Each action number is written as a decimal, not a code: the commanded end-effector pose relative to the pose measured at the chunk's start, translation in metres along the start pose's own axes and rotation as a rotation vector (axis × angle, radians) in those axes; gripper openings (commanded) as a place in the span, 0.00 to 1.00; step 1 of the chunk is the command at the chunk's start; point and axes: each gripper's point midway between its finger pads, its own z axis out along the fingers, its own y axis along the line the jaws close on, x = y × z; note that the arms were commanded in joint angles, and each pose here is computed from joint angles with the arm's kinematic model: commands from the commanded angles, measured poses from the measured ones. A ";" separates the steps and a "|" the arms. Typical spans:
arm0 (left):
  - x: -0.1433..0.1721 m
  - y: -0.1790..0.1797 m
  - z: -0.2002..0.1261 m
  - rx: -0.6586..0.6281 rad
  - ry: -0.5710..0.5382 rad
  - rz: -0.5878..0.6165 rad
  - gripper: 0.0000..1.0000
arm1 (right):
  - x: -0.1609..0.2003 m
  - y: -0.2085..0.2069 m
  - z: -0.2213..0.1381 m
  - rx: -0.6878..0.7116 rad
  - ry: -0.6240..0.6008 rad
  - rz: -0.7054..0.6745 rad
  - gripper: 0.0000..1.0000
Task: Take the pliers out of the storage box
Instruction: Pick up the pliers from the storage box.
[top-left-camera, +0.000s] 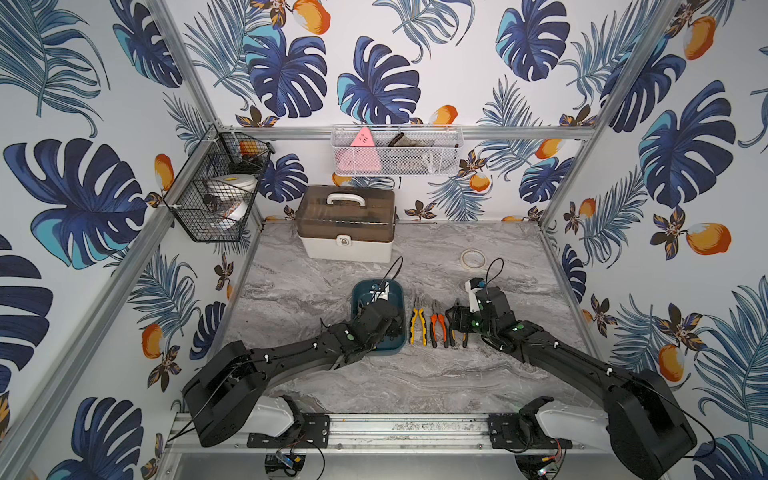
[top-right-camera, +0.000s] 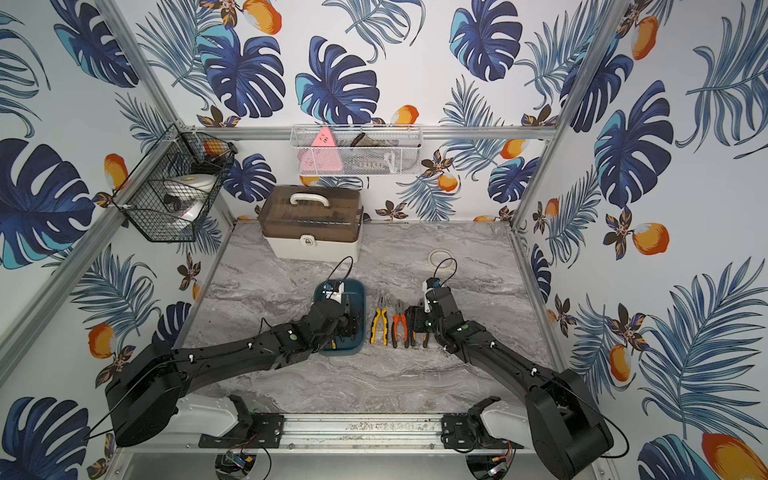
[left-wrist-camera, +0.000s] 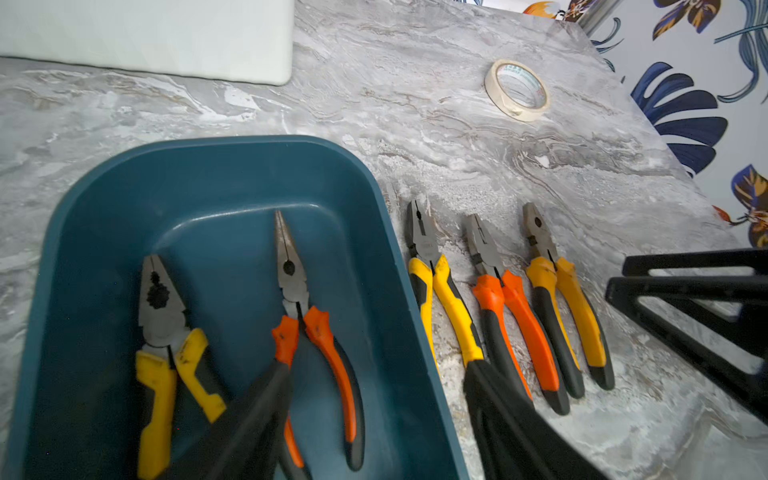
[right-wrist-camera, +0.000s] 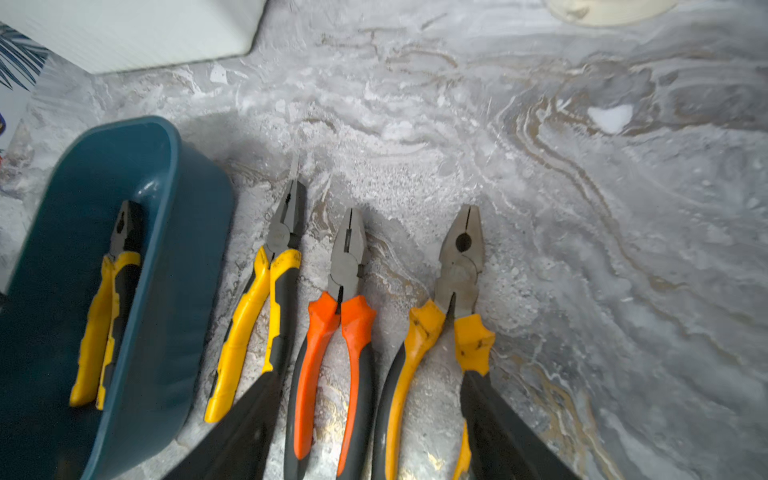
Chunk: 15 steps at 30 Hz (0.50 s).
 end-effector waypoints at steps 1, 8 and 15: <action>0.016 0.010 0.009 -0.054 0.060 0.061 0.72 | -0.013 -0.003 -0.001 0.033 -0.075 -0.025 0.72; 0.026 0.016 0.027 -0.124 0.159 0.114 0.67 | -0.013 -0.013 0.000 0.094 -0.081 -0.007 0.72; 0.025 0.037 0.027 -0.114 0.227 0.018 0.53 | -0.012 -0.017 0.000 0.116 -0.086 0.001 0.73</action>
